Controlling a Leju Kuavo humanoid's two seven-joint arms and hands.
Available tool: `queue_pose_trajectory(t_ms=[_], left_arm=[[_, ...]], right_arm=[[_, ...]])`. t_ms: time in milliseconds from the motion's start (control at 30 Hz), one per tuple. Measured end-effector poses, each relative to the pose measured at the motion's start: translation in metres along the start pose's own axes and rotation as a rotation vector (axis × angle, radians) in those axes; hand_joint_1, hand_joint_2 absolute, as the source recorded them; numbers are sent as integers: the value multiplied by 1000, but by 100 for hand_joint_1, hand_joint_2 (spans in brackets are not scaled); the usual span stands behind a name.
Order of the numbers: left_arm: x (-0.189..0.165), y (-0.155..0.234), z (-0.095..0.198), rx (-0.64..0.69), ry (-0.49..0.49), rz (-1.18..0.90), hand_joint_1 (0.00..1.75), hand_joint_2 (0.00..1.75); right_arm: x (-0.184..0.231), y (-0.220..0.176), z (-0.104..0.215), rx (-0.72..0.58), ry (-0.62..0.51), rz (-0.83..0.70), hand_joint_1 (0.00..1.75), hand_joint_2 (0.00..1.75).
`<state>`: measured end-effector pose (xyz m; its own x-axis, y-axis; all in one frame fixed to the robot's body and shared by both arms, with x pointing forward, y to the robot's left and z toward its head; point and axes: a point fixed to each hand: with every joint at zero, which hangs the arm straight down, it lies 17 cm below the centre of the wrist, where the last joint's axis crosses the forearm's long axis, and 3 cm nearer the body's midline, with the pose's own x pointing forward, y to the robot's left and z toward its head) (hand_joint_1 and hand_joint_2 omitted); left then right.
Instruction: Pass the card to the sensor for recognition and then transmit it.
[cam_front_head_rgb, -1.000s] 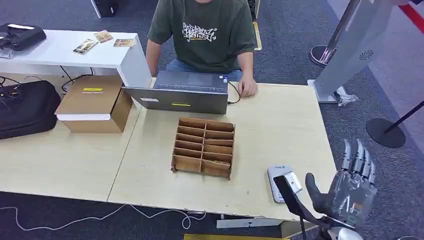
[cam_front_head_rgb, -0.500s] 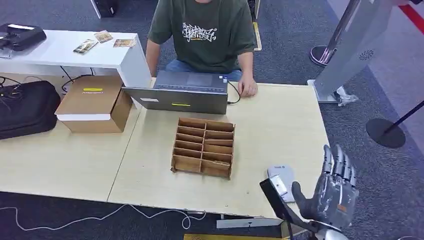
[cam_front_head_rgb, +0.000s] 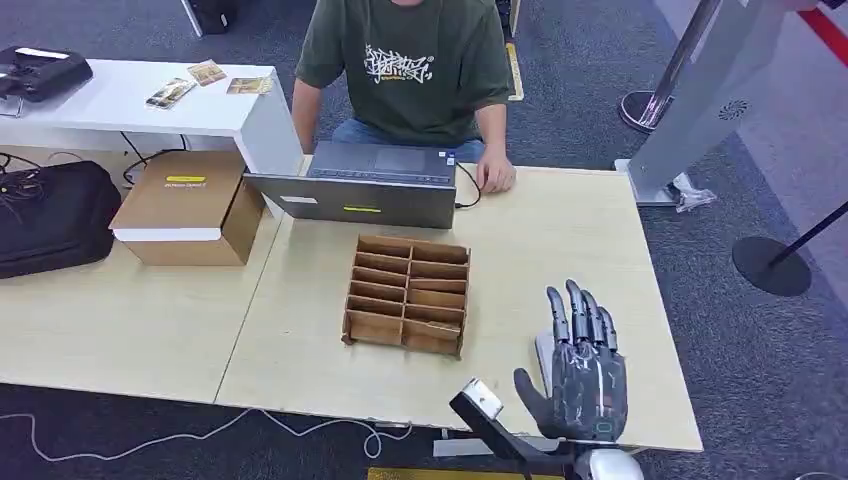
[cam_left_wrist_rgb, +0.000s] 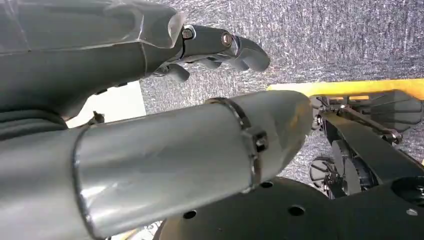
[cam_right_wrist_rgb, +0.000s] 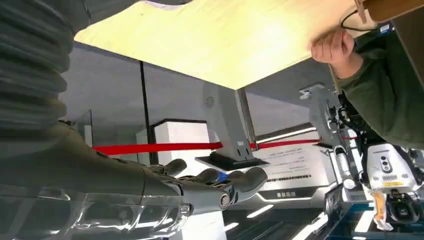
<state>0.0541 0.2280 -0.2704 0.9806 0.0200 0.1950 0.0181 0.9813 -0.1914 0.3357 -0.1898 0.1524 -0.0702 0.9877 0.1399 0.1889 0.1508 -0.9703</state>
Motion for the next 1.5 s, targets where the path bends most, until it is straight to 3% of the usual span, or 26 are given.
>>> queue_pose_trajectory(t_ms=[200, 567, 1500], left_arm=[[-1, 6, 1, 7, 5, -18, 0, 0], [-3, 13, 1, 19, 20, -21, 0, 0], [-1, 14, 1, 24, 28, 7, 0, 0]], right_arm=[[1, 14, -6, 22, 12, 10, 0, 175], [37, 40, -19, 78, -102, -8, 0, 175], [68, 93, -20, 252, -108, -32, 0, 175]])
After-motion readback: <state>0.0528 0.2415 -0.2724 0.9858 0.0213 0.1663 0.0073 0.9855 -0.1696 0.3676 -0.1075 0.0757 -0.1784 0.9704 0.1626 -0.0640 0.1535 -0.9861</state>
